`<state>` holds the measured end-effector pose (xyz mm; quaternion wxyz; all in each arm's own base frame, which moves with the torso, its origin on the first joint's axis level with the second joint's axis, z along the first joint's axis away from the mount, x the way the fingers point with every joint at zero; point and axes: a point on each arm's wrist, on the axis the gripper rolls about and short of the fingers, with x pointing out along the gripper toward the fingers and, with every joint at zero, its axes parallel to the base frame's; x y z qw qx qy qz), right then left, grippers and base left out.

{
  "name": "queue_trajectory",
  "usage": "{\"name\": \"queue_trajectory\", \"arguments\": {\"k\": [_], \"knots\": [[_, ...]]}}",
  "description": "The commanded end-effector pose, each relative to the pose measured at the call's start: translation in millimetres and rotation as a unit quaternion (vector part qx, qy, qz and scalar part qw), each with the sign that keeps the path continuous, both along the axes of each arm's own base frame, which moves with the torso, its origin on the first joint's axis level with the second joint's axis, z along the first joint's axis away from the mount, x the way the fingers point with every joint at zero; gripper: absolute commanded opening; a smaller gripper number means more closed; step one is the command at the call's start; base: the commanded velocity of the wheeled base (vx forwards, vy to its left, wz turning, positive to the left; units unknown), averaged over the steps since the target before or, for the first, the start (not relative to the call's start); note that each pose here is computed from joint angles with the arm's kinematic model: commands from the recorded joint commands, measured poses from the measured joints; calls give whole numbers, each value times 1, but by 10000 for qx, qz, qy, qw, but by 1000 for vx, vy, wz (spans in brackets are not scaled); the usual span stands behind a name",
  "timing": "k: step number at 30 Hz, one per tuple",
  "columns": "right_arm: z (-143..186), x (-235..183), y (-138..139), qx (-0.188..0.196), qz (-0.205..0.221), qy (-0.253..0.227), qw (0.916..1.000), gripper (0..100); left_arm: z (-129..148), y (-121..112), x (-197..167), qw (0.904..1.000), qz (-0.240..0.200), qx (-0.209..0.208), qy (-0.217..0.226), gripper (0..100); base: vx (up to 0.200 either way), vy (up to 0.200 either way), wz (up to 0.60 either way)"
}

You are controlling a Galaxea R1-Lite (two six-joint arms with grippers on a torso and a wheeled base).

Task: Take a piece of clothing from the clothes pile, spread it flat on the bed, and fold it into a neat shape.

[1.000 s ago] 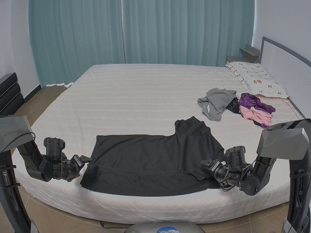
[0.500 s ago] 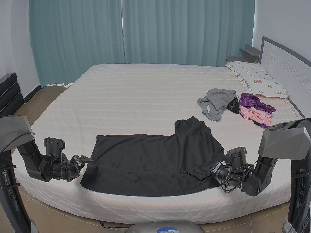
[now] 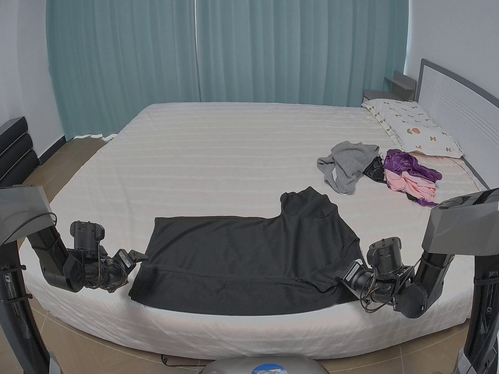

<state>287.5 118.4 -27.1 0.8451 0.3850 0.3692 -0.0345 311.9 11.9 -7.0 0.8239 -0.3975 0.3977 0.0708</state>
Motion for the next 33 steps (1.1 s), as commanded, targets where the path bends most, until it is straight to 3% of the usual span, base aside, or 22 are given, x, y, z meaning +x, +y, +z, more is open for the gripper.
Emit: {"name": "queue_trajectory", "arguments": {"k": [1,9,13,23,29,33], "knots": [[0,-4,0,-34,39,35,10000,100,0,0,0,10000,5,2,2,100,0,0,0],[30,12,-22,-67,-150,-589,9981,100,0,0,0,10000,5,1,10,100,0,0,0],[30,19,-29,-7,-192,-632,9978,100,0,0,0,10000,-3,2,2,100,0,0,0],[-2,1,-32,-311,-62,78,9995,100,0,-1,0,10000,-8,6,8,100,0,0,0],[-13,-21,-42,-795,243,431,9956,100,-1,0,-1,10000,-3,12,16,100,0,0,0],[-17,-23,-45,-918,277,552,9939,100,-1,0,-1,10000,2,17,17,100,0,0,0]]}}
